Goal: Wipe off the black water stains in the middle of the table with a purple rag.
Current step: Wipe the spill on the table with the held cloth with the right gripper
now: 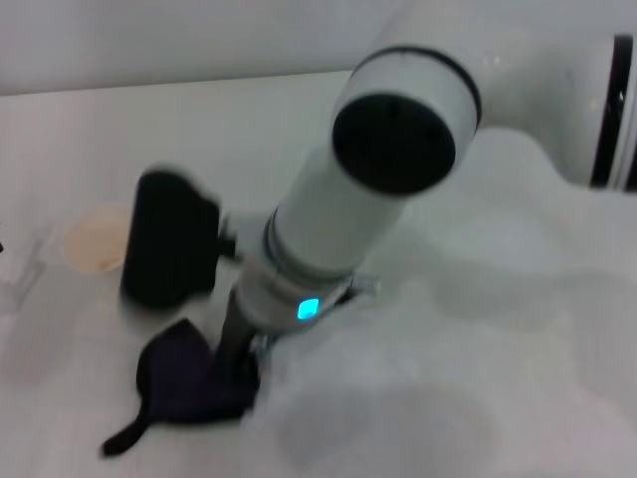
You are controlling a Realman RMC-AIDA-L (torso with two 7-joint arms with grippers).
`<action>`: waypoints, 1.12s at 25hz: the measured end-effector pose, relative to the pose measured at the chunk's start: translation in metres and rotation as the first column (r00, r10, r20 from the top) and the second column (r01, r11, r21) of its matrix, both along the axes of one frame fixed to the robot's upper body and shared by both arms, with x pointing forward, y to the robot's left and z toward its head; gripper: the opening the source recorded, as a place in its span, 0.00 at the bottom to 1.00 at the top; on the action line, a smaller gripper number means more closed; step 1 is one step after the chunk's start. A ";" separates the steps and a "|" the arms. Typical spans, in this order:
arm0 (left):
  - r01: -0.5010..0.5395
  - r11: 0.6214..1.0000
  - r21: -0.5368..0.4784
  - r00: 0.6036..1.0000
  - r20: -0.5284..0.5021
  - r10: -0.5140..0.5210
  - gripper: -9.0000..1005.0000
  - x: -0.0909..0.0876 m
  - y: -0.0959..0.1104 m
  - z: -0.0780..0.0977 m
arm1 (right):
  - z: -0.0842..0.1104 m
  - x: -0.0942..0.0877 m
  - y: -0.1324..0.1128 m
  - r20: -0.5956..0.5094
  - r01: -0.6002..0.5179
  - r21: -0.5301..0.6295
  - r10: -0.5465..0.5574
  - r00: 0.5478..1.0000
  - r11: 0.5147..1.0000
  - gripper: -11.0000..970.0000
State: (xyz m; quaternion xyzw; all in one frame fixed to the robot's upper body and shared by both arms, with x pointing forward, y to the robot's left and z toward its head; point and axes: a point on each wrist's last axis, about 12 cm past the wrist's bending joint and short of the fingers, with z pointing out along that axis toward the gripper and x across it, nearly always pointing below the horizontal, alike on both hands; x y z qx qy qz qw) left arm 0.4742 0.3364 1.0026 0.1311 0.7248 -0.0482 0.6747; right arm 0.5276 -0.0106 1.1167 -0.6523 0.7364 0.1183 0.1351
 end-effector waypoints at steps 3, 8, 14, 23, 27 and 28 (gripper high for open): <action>-0.005 1.000 -0.002 1.000 0.000 0.005 0.87 0.000 0.001 0.000 | -0.005 0.033 -0.017 0.013 0.154 0.010 -0.154 0.988 0.988 0.13; -0.009 1.000 -0.004 1.000 -0.001 0.009 0.87 -0.001 0.001 0.000 | -0.005 0.070 -0.045 0.056 0.315 0.022 -0.316 0.947 0.949 0.13; -0.010 1.000 -0.002 1.000 -0.002 0.010 0.87 0.002 0.001 0.000 | 0.001 0.088 -0.079 0.087 0.420 0.017 -0.420 0.903 0.907 0.14; -0.010 1.000 0.004 1.000 -0.013 0.010 0.87 0.011 -0.002 0.001 | 0.010 0.097 -0.134 0.117 0.549 -0.026 -0.543 0.832 0.835 0.14; -0.008 1.000 0.008 1.000 -0.013 0.008 0.87 0.015 -0.002 0.002 | 0.009 0.100 -0.166 0.118 0.620 -0.040 -0.612 0.782 0.784 0.14; -0.007 1.000 0.008 1.000 -0.012 0.007 0.87 0.015 -0.002 0.003 | 0.008 0.101 -0.175 0.117 0.637 -0.042 -0.629 0.768 0.770 0.14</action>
